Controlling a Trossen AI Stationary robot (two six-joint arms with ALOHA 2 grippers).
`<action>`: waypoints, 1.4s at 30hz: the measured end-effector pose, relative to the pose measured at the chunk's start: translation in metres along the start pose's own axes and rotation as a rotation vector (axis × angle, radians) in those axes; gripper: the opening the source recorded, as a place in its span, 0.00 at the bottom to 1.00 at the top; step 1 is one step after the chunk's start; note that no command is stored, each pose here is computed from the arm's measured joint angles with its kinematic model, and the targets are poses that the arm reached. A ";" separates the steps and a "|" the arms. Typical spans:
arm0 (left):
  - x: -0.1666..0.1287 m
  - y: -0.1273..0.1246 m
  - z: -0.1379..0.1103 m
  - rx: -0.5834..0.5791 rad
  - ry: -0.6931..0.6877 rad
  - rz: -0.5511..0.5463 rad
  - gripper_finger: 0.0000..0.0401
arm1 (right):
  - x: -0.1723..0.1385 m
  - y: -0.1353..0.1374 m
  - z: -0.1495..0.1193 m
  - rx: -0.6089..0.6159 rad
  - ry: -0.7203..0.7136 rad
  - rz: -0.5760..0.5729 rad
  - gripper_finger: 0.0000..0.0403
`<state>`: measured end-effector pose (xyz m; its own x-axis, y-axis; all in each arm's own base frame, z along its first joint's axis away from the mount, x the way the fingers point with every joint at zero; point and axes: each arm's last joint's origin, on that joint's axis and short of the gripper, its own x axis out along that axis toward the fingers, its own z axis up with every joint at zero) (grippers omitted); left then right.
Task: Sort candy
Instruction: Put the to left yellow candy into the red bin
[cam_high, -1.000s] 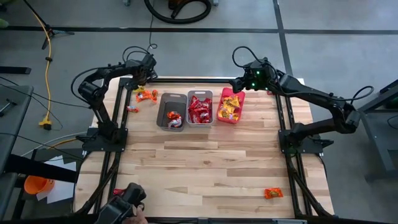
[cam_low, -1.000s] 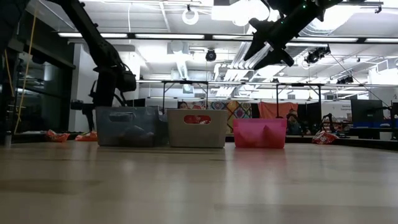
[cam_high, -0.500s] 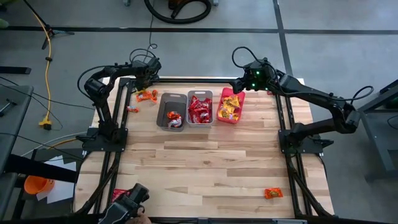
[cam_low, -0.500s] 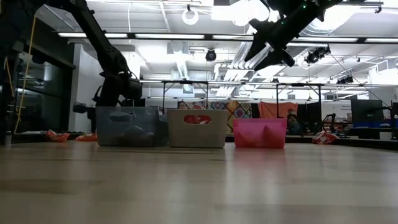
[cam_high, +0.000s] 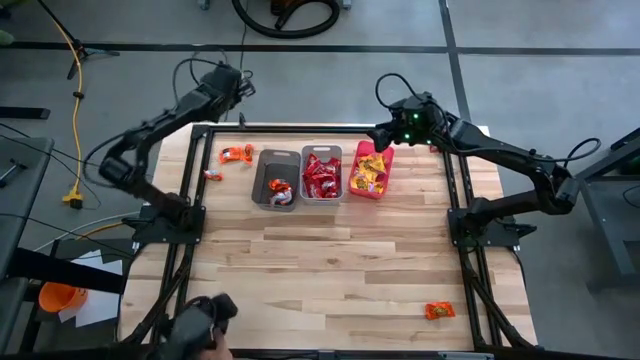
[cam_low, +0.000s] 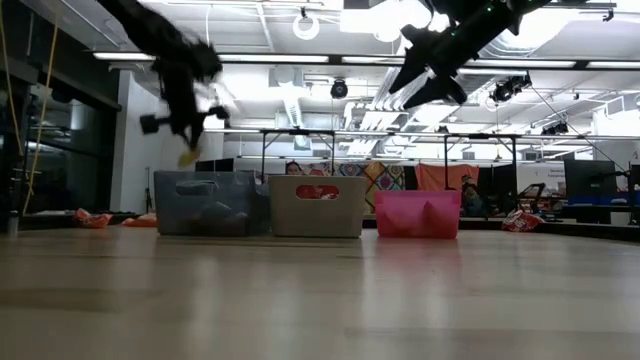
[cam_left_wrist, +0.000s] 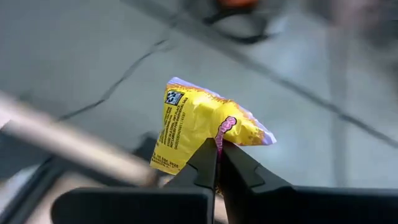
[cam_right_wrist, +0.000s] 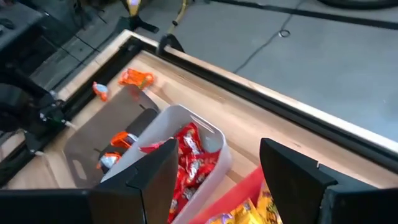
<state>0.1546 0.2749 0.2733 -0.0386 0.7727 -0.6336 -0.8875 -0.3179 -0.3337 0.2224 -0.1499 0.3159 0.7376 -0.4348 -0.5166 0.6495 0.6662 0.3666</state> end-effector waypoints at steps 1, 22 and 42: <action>-0.012 -0.005 0.004 0.027 -0.023 -0.070 0.00 | 0.000 0.001 0.001 -0.004 -0.012 0.007 0.55; -0.178 -0.051 -0.127 0.618 0.135 -1.326 0.00 | -0.016 0.059 -0.004 -0.187 0.043 0.698 0.55; -0.171 -0.019 -0.187 0.640 0.171 -1.531 0.00 | -0.047 0.108 -0.020 -0.138 0.071 0.917 0.55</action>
<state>0.2643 0.0461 0.2578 0.9941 0.0585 -0.0910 -0.0892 0.9194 -0.3832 0.2541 -0.0458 0.3641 0.9357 0.3325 -0.1181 -0.2132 0.7994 0.5617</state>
